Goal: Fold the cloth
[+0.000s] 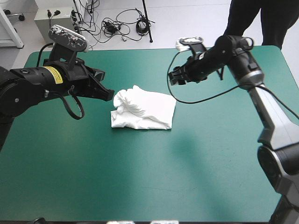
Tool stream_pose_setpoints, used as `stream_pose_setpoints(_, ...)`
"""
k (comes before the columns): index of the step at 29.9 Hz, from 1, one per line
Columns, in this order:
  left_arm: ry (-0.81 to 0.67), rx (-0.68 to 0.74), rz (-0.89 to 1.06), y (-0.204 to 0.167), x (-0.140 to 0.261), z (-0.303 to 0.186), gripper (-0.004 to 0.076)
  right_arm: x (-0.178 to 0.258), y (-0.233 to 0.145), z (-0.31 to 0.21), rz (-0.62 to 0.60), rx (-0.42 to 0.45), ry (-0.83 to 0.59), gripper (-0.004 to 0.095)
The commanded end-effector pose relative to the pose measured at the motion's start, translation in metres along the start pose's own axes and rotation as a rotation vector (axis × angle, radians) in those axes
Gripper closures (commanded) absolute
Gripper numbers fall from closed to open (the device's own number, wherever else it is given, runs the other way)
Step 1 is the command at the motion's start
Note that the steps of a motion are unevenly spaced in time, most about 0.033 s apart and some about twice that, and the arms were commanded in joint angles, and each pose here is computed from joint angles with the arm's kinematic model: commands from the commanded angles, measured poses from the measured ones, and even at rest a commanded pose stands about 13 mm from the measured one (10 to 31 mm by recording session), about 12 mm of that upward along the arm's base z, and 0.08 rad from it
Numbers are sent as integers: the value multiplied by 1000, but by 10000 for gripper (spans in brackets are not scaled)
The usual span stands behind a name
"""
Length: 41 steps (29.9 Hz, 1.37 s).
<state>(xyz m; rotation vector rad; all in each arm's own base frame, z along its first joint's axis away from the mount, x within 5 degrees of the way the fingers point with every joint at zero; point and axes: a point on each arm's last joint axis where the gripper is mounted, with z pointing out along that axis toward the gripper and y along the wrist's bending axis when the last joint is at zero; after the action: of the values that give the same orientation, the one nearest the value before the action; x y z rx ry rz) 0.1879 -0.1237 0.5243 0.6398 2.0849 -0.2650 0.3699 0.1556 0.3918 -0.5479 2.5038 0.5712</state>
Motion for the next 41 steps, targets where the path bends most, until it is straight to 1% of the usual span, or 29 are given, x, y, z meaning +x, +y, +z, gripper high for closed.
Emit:
stream_pose_setpoints(1,-12,33,-16,-3,1,-17,733,18,0,-59,-1,97,-70,306)
stream_pose_setpoints(4,-12,35,-8,-3,1,-17,733,37,-15,-49,55,106,1,305)
stream_pose_setpoints(6,-12,31,-6,-3,1,-17,733,46,-25,-35,80,86,31,303)
stream_pose_setpoints(10,-12,31,-6,-3,1,-17,733,58,-38,11,138,-29,30,302)
stream_pose_setpoints(14,-12,31,-6,-3,1,-17,733,61,-46,54,193,-150,41,298)
stream_pose_setpoints(17,-12,31,-6,-3,1,-17,733,59,-52,79,231,-212,33,298)
stream_pose_setpoints(29,-12,37,-20,-3,1,-17,733,64,-66,132,322,-324,38,298)
stream_pose_setpoints(33,-12,39,-23,-3,1,-17,733,67,-65,144,332,-371,51,300)
stream_pose_setpoints(36,-11,42,-29,-4,1,-17,733,71,-59,155,313,-392,88,303)
stream_pose_setpoints(37,-11,44,-35,-4,1,-17,733,73,-56,158,301,-401,102,319)
stream_pose_setpoints(38,-11,45,-36,-4,1,-17,733,75,-53,161,290,-410,117,360)
stream_pose_setpoints(39,-11,45,-36,-4,1,-17,733,76,-51,165,282,-415,126,423)
stream_pose_setpoints(41,-11,45,-36,-4,1,-17,733,79,-45,171,247,-417,145,588)
